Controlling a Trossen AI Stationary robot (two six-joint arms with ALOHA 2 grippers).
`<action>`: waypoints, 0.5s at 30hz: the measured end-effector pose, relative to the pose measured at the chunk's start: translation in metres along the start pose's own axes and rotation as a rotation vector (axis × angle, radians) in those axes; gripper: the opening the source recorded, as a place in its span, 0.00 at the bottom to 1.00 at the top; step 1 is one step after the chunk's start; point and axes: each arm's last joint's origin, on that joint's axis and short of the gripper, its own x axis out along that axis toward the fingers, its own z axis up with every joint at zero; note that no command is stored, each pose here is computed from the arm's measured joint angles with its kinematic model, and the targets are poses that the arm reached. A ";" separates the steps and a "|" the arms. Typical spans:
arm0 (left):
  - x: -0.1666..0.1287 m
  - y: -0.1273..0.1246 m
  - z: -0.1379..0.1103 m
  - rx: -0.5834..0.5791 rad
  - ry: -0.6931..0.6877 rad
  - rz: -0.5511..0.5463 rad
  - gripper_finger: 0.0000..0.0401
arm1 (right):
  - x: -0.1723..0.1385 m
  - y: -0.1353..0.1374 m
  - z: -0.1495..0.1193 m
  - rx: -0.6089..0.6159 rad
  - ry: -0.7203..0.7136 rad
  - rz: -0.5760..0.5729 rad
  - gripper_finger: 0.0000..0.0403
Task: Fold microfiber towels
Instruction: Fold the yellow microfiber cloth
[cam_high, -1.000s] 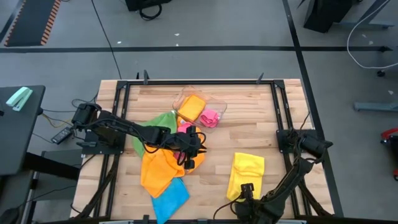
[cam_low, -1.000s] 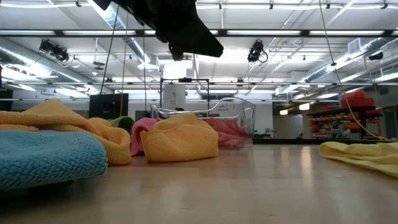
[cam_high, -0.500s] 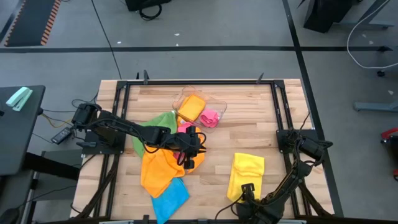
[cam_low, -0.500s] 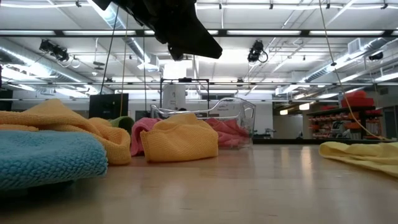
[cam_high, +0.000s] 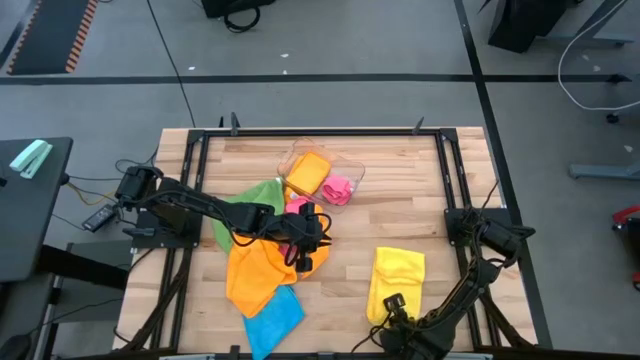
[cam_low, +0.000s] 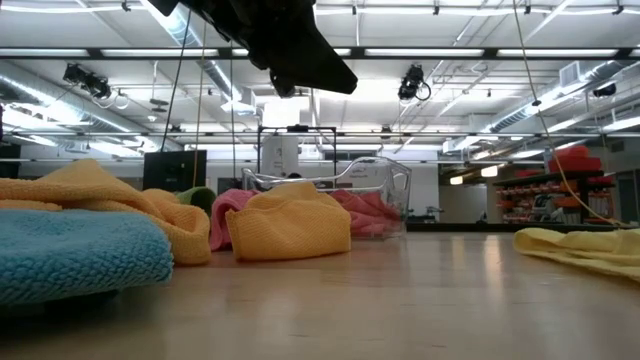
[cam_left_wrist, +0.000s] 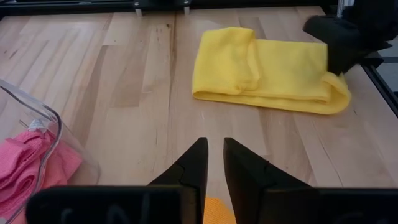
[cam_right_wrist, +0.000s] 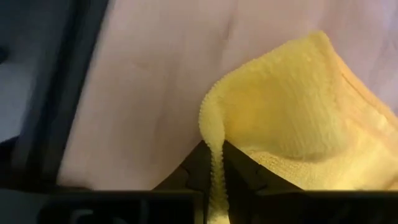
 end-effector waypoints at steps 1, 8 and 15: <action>0.000 0.000 0.000 0.000 0.000 0.000 0.14 | -0.002 0.002 0.004 -0.021 -0.015 0.029 0.09; 0.000 0.000 0.000 -0.001 0.001 0.000 0.16 | -0.024 0.018 0.027 -0.155 -0.135 0.279 0.09; 0.000 0.000 0.000 -0.001 -0.003 -0.001 0.14 | -0.062 0.004 0.023 -0.104 -0.165 0.276 0.09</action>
